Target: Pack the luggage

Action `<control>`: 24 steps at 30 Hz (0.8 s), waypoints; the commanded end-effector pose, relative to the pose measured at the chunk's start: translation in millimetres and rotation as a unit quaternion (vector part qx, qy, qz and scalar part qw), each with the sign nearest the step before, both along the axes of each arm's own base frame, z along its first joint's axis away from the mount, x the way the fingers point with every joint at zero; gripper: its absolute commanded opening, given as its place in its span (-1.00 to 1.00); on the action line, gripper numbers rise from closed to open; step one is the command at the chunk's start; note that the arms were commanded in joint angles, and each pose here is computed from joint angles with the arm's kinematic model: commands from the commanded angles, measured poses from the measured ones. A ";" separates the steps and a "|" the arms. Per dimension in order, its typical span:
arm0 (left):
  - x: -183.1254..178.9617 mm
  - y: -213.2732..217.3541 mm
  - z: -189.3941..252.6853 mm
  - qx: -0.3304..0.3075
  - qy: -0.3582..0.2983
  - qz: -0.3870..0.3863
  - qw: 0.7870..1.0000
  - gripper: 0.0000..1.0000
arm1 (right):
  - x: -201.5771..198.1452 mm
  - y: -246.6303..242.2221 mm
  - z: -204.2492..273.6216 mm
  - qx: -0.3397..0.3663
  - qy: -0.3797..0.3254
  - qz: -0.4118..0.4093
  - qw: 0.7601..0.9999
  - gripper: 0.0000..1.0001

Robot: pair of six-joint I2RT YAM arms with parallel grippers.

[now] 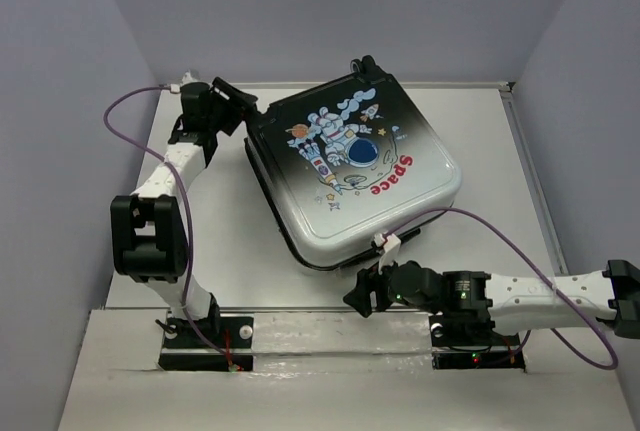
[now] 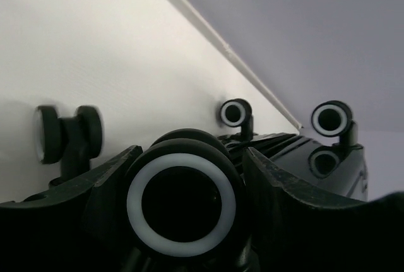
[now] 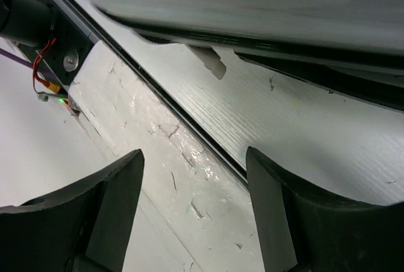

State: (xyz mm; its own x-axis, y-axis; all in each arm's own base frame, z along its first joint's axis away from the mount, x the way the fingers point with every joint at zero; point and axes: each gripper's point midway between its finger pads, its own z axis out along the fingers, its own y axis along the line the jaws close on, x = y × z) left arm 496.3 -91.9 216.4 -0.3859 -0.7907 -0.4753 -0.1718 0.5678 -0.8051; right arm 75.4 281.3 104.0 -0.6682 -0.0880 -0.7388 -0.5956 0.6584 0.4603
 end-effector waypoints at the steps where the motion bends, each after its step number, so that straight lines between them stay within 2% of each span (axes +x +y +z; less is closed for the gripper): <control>1: -46.7 -14.0 286.0 -0.019 -0.363 -0.039 0.931 -0.88 | 5.5 7.6 23.6 0.031 -0.012 -0.009 0.999 0.54; 5: -49.8 -17.2 302.9 -0.015 -0.363 -0.041 0.931 -0.88 | 7.6 6.8 25.0 0.032 -0.017 -0.013 0.999 0.67; 8: -36.4 -16.1 273.3 -0.003 -0.316 -0.035 0.948 -0.89 | 10.2 5.3 20.7 0.018 -0.017 -0.021 0.999 0.68; 12: -43.9 -13.7 248.6 -0.010 -0.300 -0.031 0.953 -0.88 | 10.6 4.4 20.2 0.018 -0.013 -0.026 0.999 0.68; 15: -45.6 -7.1 235.1 0.014 -0.285 -0.019 0.958 -0.89 | 9.0 1.0 22.0 0.023 -0.010 -0.026 0.999 0.67; 21: -27.4 8.8 169.2 0.043 -0.203 -0.005 0.978 -0.89 | 12.9 -1.7 17.5 0.014 -0.012 -0.039 0.999 0.69; 23: -22.5 14.8 151.5 0.046 -0.183 0.004 0.982 -0.88 | 16.4 -1.1 17.2 0.008 -0.020 -0.045 0.999 0.65; 24: -19.4 19.0 142.8 0.047 -0.171 0.012 0.984 -0.88 | 18.6 0.8 18.8 0.006 -0.025 -0.047 0.999 0.55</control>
